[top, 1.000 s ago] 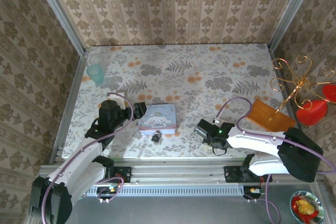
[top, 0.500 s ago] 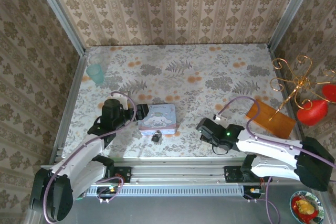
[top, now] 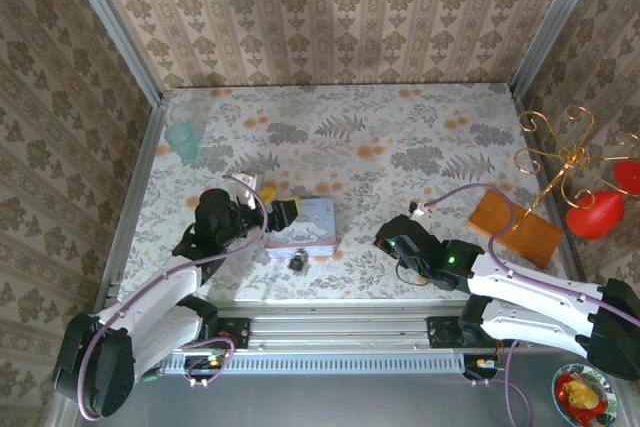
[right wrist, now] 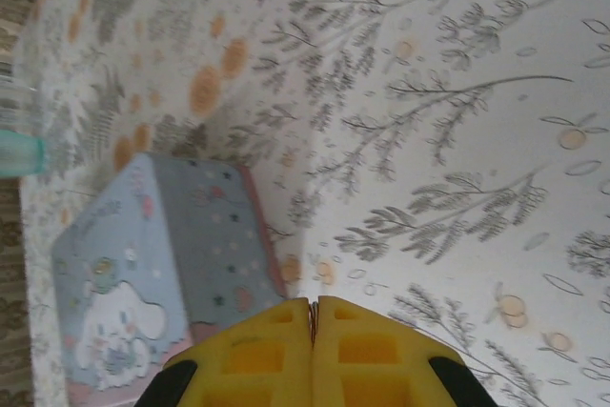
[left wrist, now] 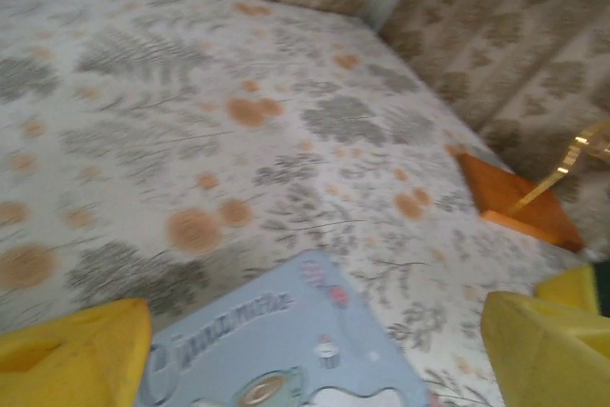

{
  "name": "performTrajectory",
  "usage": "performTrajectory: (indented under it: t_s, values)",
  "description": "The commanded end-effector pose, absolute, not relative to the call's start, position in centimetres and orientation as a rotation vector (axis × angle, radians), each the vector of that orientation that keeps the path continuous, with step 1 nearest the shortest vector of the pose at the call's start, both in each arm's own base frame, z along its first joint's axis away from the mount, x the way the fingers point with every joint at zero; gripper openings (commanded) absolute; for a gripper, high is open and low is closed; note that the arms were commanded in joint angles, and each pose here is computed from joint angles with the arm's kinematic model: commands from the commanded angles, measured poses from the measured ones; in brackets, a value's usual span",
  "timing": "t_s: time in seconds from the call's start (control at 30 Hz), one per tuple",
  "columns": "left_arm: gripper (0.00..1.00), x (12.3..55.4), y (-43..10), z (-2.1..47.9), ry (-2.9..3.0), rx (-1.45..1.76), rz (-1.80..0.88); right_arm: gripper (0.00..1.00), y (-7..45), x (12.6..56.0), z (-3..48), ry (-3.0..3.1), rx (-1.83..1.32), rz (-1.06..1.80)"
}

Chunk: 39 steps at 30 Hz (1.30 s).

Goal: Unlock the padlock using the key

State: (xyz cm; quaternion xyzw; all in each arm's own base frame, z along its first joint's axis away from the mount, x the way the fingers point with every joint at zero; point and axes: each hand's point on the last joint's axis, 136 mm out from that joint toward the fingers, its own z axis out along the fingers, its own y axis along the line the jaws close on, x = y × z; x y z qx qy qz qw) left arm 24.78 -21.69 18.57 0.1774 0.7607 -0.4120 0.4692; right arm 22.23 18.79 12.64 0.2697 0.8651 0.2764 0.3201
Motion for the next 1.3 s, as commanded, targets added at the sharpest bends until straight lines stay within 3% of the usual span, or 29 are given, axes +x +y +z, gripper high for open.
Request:
performTrajectory:
  t_s: [0.0, 0.3, 0.4, 0.5, 0.7, 0.93, 1.27]
  values:
    - [0.87, 22.3, -23.8, 20.9, 1.672, 0.589, -1.118, 0.0, 20.0, 24.2, 18.6, 2.092, 0.745, 0.876]
    - [0.83, 15.8, -29.1, 20.4, 1.34, 0.977, -1.043, 0.0, 22.2, 23.9, 20.9, 2.056, 0.812, 1.077]
    - [0.76, 14.6, -30.3, 19.5, 1.29, 1.068, -0.965, 0.0, 23.3, 23.7, 21.2, 2.046, 0.8, 1.135]
    - [0.64, 14.3, -30.9, 18.9, 1.283, 1.122, -0.954, 0.0, 24.3, 23.1, 21.2, 2.066, 0.778, 1.146]
    - [0.55, 15.1, -31.0, 18.7, 1.288, 1.091, -0.924, 0.0, 25.7, 22.4, 20.3, 2.082, 0.78, 1.188]
    - [0.26, 15.9, -30.9, 18.3, 1.331, 1.094, -0.874, 0.0, 26.9, 22.2, 20.1, 2.089, 0.763, 1.21]
    - [0.21, 15.8, -30.5, 18.8, 1.318, 1.076, -0.871, 0.0, 27.5, 22.2, 19.4, 2.103, 0.777, 1.207]
